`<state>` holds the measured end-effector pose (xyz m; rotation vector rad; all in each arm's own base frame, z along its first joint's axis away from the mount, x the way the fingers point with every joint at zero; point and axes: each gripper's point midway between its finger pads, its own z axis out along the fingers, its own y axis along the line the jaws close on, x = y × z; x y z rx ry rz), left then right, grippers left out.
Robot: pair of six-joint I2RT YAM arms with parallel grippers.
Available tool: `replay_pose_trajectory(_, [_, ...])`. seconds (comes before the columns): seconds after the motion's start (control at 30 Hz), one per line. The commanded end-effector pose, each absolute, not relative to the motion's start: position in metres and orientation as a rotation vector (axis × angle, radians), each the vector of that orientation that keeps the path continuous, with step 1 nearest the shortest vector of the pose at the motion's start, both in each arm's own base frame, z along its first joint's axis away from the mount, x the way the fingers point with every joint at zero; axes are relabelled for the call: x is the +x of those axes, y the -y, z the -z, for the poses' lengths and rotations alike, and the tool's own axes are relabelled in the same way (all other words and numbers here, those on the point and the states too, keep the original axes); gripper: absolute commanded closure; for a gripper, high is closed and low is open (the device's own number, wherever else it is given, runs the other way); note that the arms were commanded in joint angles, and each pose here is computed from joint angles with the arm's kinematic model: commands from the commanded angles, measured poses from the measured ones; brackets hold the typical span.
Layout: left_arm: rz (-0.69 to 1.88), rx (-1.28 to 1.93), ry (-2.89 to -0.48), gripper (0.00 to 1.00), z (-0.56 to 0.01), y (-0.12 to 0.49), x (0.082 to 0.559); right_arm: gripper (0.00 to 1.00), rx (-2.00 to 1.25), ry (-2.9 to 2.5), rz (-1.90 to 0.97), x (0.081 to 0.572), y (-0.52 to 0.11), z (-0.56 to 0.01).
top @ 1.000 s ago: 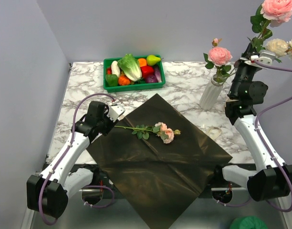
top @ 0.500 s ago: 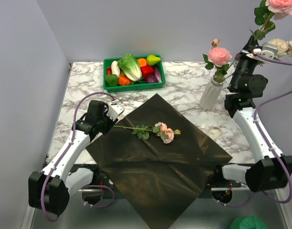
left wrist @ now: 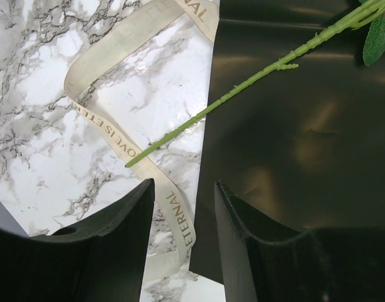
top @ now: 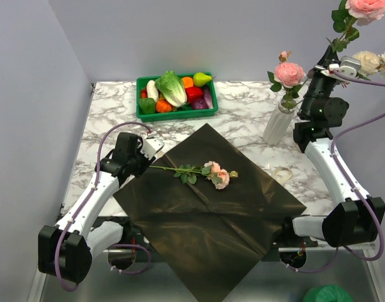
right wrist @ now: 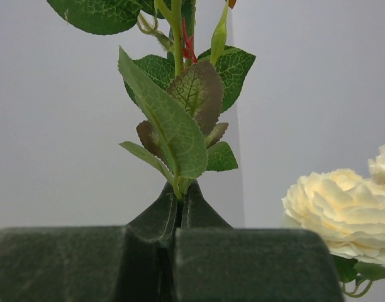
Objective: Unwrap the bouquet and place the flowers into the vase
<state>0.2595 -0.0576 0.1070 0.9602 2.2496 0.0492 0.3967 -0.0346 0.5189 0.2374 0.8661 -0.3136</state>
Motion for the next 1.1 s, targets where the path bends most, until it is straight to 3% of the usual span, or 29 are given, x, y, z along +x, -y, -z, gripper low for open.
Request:
replay_pose_trajectory(0.0, [-0.065, 0.966, -2.257, 0.48, -0.101, 0.052, 0.257, 0.99, 0.258, -0.842, 0.345, 0.400, 0.041, -0.510])
replay_pose_trajectory(0.13, [-0.052, 0.966, -2.263, 0.47, -0.102, 0.053, 0.255, 0.99, 0.253, -0.868, 0.348, 0.405, 0.041, -0.494])
replay_pose_trajectory(0.27, [-0.038, 0.956, -2.266, 0.31, -0.107, 0.054, 0.255, 0.99, 0.230, -0.904, 0.320, 0.405, 0.036, -0.480])
replay_pose_trajectory(0.4, [-0.031, 0.942, -2.254, 0.25, -0.114, 0.055, 0.256, 0.94, 0.220, -0.977, 0.292, 0.404, 0.032, -0.458])
replay_pose_trajectory(0.5, [-0.030, 0.935, -2.249, 0.18, -0.120, 0.055, 0.256, 0.67, 0.207, -1.042, 0.264, 0.400, 0.028, -0.442])
replay_pose_trajectory(0.53, [-0.031, 0.932, -2.247, 0.18, -0.121, 0.055, 0.256, 0.46, 0.207, -1.054, 0.261, 0.399, 0.027, -0.438])
replay_pose_trajectory(0.67, [-0.030, 0.919, -2.232, 0.13, -0.130, 0.056, 0.257, 0.19, 0.184, -1.121, 0.205, 0.389, 0.018, -0.425])
replay_pose_trajectory(0.8, [-0.019, 0.909, -2.217, 0.08, -0.137, 0.057, 0.256, 0.07, 0.158, -1.216, 0.157, 0.382, 0.006, -0.403])
replay_pose_trajectory(1.07, [-0.002, 0.887, -2.209, 0.07, -0.147, 0.058, 0.250, 0.00, 0.123, -1.316, 0.059, 0.355, -0.017, -0.398])
